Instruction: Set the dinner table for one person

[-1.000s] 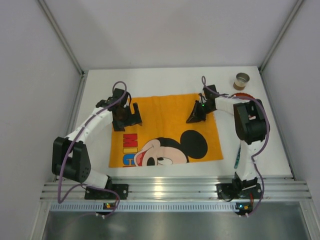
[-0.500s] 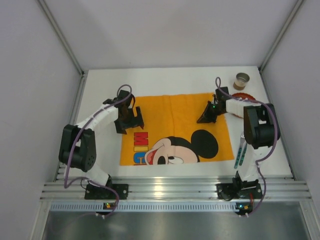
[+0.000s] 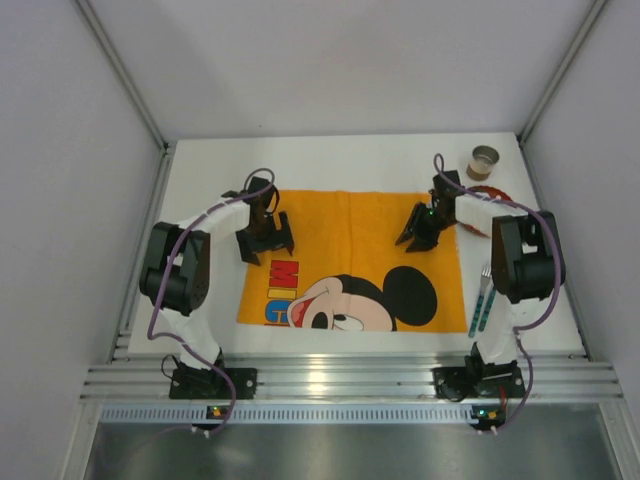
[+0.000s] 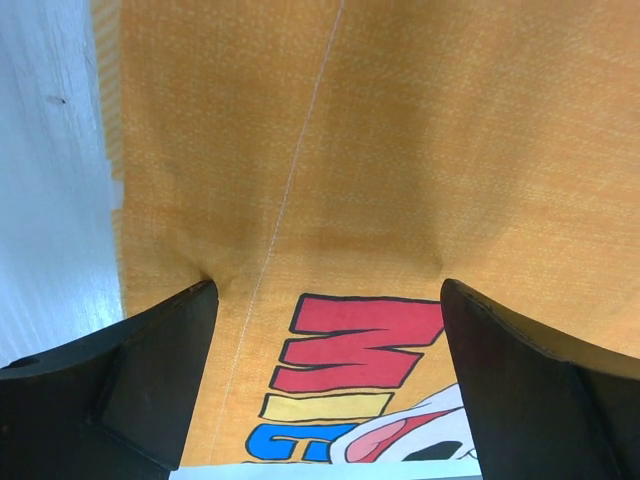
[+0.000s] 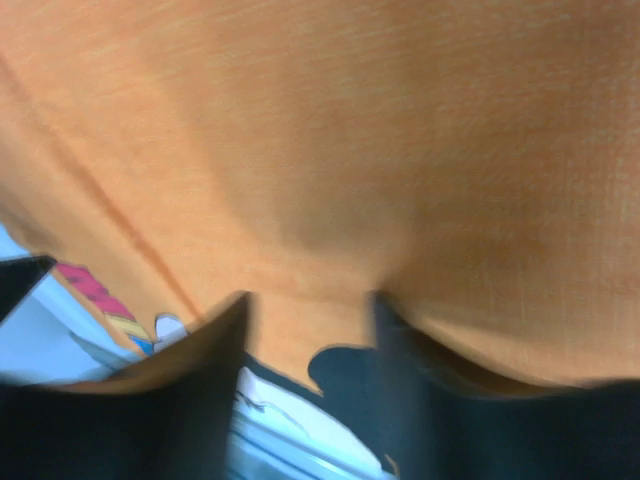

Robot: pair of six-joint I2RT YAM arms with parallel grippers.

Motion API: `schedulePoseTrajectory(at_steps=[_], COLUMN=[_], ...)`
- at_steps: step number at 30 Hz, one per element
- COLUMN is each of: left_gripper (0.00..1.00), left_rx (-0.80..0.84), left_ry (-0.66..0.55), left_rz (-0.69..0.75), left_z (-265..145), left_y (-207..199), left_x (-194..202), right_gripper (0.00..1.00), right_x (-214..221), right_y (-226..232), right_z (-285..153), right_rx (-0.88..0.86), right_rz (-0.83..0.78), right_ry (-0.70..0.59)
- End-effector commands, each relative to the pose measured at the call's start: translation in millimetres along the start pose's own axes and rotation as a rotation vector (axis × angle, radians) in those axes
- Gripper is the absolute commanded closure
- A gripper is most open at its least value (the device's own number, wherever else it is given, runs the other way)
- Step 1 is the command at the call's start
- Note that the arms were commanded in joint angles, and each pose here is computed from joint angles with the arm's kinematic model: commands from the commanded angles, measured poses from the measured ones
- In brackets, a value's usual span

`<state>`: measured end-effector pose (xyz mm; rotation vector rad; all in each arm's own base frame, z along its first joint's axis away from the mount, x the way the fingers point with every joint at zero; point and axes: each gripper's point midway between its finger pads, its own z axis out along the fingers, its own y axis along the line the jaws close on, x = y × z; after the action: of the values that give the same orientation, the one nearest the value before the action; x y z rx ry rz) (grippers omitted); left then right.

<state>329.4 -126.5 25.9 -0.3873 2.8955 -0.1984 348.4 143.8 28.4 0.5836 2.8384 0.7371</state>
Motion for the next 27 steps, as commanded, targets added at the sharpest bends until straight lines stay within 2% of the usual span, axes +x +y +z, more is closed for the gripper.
schedulePoseTrajectory(at_steps=[1,2,3,4,5,7,8,11,13,14,16,18,19,21,23,27], left_gripper=[0.01,0.01,0.02,0.02,0.01,0.02,0.01,0.01,0.02,0.01,0.01,0.01,0.01,0.01,0.02,0.02], left_rx=[0.040,0.051,0.067,0.074,0.065,0.079,0.094,0.134,0.180,0.189,0.219,0.224,0.239,0.227,0.214,0.172], left_ry=[-0.093,-0.130,-0.158,-0.169,-0.211,-0.236,-0.249,-0.273,-0.252,-0.231,-0.240,-0.209,-0.224,-0.211,-0.213,-0.234], left_rz=[-0.019,-0.022,-0.024,-0.026,-0.028,-0.044,-0.050,-0.089,-0.114,-0.121,-0.141,-0.149,-0.150,-0.158,-0.161,-0.183], left_z=[-28.8,-45.9,-60.5,-70.9,-89.4,-106.4,-118.8,-137.8,-146.3,-143.8,-155.3,-154.5,-162.4,-161.7,-166.5,-174.7], left_y=[-14.3,-16.7,-21.2,-21.4,-18.0,-17.7,-15.8,-14.2,-14.5,-12.3,-9.8,-3.6,-1.1,7.7,18.8,38.9], left_x=[-28.6,-34.7,-41.3,-42.0,-44.2,-42.6,-36.6,-25.2,-7.3,2.9,14.2,32.2,38.1,51.7,65.7,83.4], right_gripper=[0.29,0.18,0.01,0.00,0.00,0.00,0.00,0.00,0.00,0.00,0.00,0.02,0.07,0.12,0.13,0.19], right_x=[-32.6,-51.5,-55.2,-64.1,-85.5,-95.6,-115.4,-139.8,-156.6,-156.3,-170.8,-175.7,-181.6,-188.6,-198.3,-203.3], right_y=[47.1,70.3,69.7,75.6,90.2,85.8,83.5,47.0,16.4,12.4,-24.0,-40.0,-40.5,-44.0,-37.5,-48.2], right_z=[-62.2,-88.9,-105.7,-121.7,-151.4,-170.3,-192.9,-204.6,-199.1,-190.1,-177.8,-160.9,-160.6,-148.7,-148.9,-126.5], right_rx=[-0.066,-0.093,-0.046,-0.036,-0.022,0.051,0.132,0.308,0.345,0.322,0.336,0.356,0.352,0.359,0.362,0.427], right_rz=[-0.097,-0.136,-0.153,-0.170,-0.212,-0.223,-0.243,-0.207,-0.139,-0.117,-0.033,-0.027,-0.033,-0.045,-0.064,-0.070], right_ry=[-0.128,-0.202,-0.231,-0.271,-0.370,-0.406,-0.508,-0.579,-0.562,-0.526,-0.468,-0.416,-0.419,-0.400,-0.415,-0.355])
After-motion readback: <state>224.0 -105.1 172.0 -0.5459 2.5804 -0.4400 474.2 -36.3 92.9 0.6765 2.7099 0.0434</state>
